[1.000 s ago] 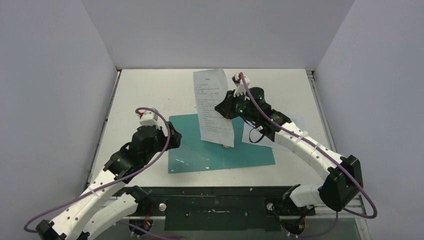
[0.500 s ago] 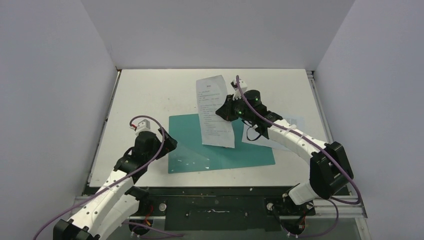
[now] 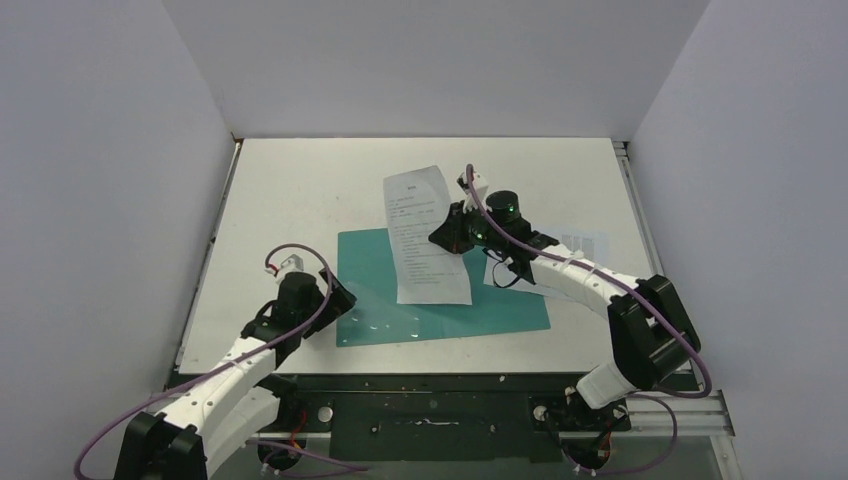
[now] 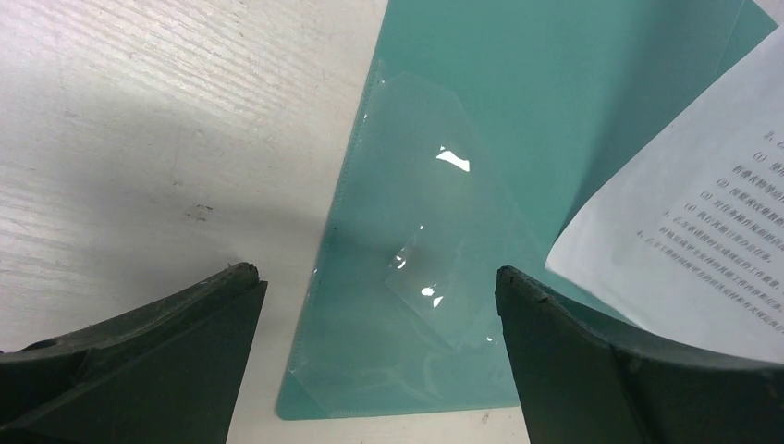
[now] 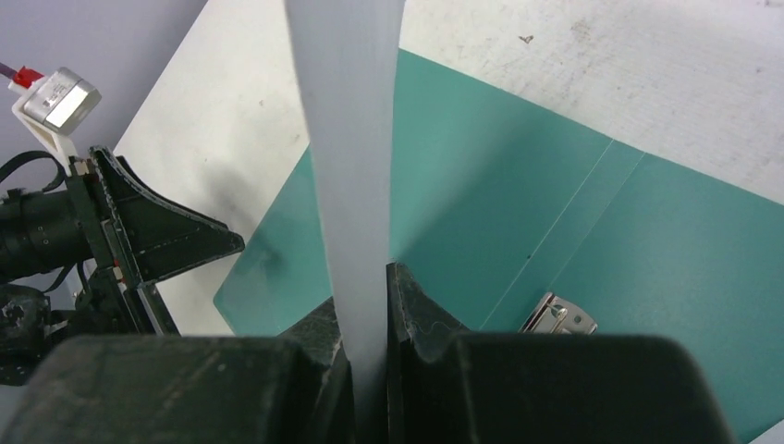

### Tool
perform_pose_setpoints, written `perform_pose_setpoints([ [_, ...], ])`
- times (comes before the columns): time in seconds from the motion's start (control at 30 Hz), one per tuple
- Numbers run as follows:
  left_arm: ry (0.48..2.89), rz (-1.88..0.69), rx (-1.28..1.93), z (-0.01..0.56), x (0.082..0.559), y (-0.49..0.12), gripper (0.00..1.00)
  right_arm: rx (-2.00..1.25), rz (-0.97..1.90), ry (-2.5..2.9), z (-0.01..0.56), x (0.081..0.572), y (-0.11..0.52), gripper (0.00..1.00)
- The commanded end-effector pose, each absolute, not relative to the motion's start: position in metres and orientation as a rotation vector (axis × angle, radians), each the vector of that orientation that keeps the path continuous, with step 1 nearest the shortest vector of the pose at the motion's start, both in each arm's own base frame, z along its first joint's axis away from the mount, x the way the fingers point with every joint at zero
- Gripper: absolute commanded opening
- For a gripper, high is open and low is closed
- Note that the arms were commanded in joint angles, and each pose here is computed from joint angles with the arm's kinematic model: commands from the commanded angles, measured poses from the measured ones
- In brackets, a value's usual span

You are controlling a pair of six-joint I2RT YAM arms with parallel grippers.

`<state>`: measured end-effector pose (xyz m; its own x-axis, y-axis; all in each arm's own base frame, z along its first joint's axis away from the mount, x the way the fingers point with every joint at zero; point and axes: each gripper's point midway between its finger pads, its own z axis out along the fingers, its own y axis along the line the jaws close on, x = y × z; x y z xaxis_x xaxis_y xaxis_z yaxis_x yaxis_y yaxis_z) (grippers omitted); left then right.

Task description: Put the files into the folder

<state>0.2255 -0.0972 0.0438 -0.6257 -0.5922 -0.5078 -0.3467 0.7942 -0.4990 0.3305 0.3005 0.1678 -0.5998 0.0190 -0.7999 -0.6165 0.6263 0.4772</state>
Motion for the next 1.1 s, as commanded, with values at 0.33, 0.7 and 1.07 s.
perform_pose_setpoints([
  [0.33,2.293,-0.596,-0.685,0.03,0.236,-0.116,0.97,-0.521,1.142,1.913,0.164,0.317,0.326,0.05],
  [0.7,2.304,-0.588,-0.669,0.026,0.233,-0.115,0.97,-0.472,1.204,1.929,0.147,0.307,0.345,0.05],
  [1.07,2.306,-0.606,-0.664,0.025,0.233,-0.118,0.97,-0.429,1.244,1.944,0.133,0.299,0.36,0.05],
])
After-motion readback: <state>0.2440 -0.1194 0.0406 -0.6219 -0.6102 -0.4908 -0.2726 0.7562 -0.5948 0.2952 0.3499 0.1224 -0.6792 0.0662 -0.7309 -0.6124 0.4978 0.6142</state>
